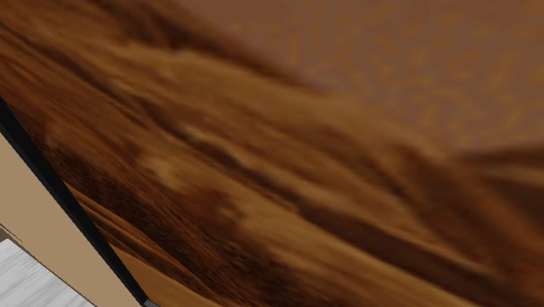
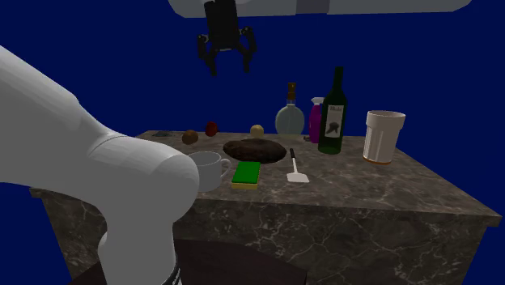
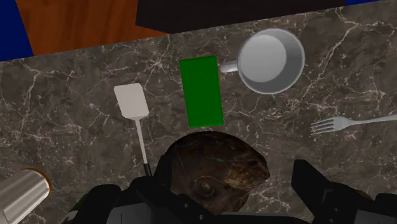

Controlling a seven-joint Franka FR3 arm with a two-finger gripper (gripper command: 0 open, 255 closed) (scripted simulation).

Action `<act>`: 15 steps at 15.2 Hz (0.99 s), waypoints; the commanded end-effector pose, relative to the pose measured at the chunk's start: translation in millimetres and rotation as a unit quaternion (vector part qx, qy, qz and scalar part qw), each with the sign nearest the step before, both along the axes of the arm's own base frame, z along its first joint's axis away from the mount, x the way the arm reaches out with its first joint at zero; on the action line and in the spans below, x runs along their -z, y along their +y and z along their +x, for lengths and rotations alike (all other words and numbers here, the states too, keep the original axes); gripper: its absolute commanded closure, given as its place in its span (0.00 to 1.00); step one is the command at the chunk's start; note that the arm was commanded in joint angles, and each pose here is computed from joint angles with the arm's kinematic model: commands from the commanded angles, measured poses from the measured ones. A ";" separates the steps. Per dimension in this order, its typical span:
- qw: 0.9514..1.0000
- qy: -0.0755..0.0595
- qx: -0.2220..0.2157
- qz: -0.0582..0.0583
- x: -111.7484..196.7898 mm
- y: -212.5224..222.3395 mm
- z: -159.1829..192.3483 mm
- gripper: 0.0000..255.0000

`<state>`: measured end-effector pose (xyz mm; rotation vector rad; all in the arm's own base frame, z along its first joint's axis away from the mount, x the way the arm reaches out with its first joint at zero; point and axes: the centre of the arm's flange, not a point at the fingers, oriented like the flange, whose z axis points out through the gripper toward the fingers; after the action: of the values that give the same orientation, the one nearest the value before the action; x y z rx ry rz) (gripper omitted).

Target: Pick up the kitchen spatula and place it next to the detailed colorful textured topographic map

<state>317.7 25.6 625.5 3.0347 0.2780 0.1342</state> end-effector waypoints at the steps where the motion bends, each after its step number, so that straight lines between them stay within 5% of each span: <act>1: 1.000 0.000 0.000 0.000 0.0 0.0 0.0 0.00; 15: 0.998 0.011 -0.048 0.026 133.6 -95.8 95.1 0.00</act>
<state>407.6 -63.2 504.0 3.0739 0.4168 0.1165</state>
